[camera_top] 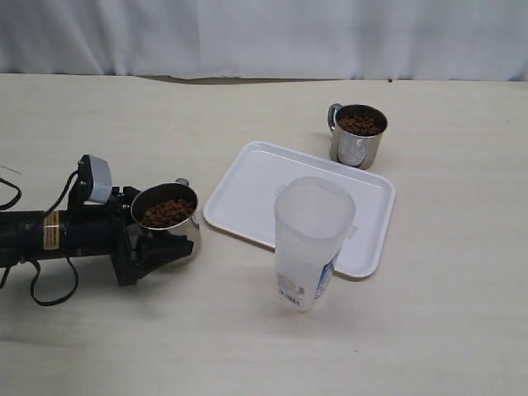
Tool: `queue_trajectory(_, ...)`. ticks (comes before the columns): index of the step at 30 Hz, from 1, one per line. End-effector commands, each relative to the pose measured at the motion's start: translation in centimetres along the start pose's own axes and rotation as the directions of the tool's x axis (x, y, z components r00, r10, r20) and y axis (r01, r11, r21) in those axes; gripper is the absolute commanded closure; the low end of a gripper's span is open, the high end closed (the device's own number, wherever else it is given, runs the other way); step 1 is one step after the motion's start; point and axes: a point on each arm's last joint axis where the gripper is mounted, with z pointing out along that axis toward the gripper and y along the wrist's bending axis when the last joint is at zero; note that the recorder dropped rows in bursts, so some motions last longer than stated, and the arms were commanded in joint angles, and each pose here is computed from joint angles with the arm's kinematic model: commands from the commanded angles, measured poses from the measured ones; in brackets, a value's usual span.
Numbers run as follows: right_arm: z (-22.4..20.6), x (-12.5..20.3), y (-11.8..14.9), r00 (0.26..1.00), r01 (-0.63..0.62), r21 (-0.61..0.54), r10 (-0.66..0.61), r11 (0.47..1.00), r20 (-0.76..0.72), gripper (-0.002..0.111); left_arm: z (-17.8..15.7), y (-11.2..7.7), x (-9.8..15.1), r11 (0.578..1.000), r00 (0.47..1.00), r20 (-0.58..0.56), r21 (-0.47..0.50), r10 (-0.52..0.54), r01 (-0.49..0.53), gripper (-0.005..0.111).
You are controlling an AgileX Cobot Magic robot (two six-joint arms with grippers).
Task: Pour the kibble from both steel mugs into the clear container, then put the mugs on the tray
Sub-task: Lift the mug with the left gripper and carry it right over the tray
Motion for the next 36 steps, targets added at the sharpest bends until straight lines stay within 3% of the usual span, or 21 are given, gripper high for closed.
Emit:
queue_trajectory(1,0.0,0.0,0.0,1.000,0.000,-0.005,0.000,1.000,0.006,0.103,-2.2,0.4,-4.1,1.000,0.996,0.080,-0.020,-0.023,0.024,0.107)
queue_trajectory(4,0.0,0.0,0.0,1.000,0.000,-0.005,0.000,1.000,0.006,0.103,-3.6,0.2,-6.7,0.998,0.999,0.043,-0.058,-0.008,0.010,0.107)
queue_trajectory(8,0.0,0.0,0.0,1.000,0.000,-0.005,0.000,1.000,0.006,0.103,-5.3,-0.8,-11.1,0.992,0.996,0.075,-0.117,0.053,-0.045,0.107)
queue_trajectory(13,0.0,0.0,0.0,1.000,0.000,-0.005,0.000,1.000,0.006,0.103,-5.5,-1.5,-14.0,0.982,0.998,0.021,-0.178,0.066,-0.061,0.107)
queue_trajectory(25,0.0,0.0,0.0,1.000,0.000,-0.005,0.000,1.000,0.006,0.103,-1.8,-4.1,-18.8,0.961,0.973,-0.148,-0.184,0.178,-0.204,0.107)
queue_trajectory(36,0.0,0.0,0.0,1.000,0.000,-0.005,0.000,1.000,0.006,0.103,1.3,-6.5,-20.7,0.933,0.933,-0.203,-0.146,0.298,-0.330,0.107)
